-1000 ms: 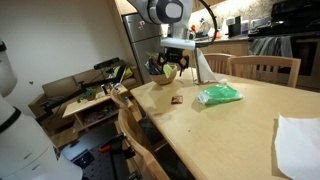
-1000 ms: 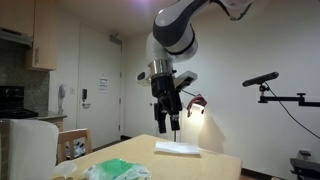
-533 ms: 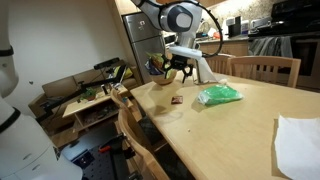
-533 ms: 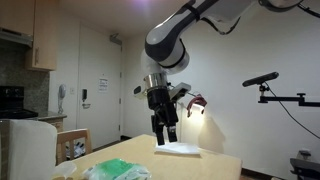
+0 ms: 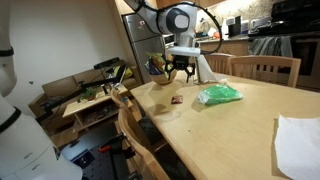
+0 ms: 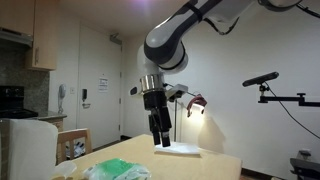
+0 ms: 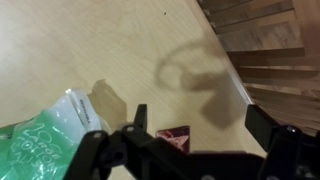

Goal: Place the green plastic upright on the left side of the table

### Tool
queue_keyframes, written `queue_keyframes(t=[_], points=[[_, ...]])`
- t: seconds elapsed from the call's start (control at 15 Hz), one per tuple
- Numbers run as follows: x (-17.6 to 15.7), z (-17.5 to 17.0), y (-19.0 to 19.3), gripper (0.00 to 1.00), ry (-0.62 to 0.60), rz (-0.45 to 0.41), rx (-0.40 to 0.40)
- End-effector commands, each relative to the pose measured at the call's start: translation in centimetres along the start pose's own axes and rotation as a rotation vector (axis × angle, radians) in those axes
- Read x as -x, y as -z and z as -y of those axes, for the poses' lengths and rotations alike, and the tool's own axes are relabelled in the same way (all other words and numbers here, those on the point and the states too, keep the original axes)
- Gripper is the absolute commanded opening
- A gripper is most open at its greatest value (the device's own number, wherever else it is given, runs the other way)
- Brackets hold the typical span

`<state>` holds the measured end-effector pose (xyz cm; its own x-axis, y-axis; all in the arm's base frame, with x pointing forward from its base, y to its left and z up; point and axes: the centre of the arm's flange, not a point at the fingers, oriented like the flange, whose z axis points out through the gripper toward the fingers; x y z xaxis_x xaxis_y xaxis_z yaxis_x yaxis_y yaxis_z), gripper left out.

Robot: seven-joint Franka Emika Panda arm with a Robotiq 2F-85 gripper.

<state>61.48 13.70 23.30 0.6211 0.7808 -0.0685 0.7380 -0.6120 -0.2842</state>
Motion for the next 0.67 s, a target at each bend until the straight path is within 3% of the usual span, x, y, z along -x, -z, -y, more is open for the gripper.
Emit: queue_keyframes(t=[0.0, 0.33, 0.53, 0.6], points=[[-2.2, 0.3, -1.4, 1.00, -0.073, 0.034, 0.122], [-4.2, -0.6, -4.7, 1.00, -0.133, 0.041, 0.220], [-4.9, -1.8, -6.7, 1.00, -0.093, 0.056, 0.176], [-3.7, -0.5, -6.3, 1.00, -0.118, 0.059, 0.185]])
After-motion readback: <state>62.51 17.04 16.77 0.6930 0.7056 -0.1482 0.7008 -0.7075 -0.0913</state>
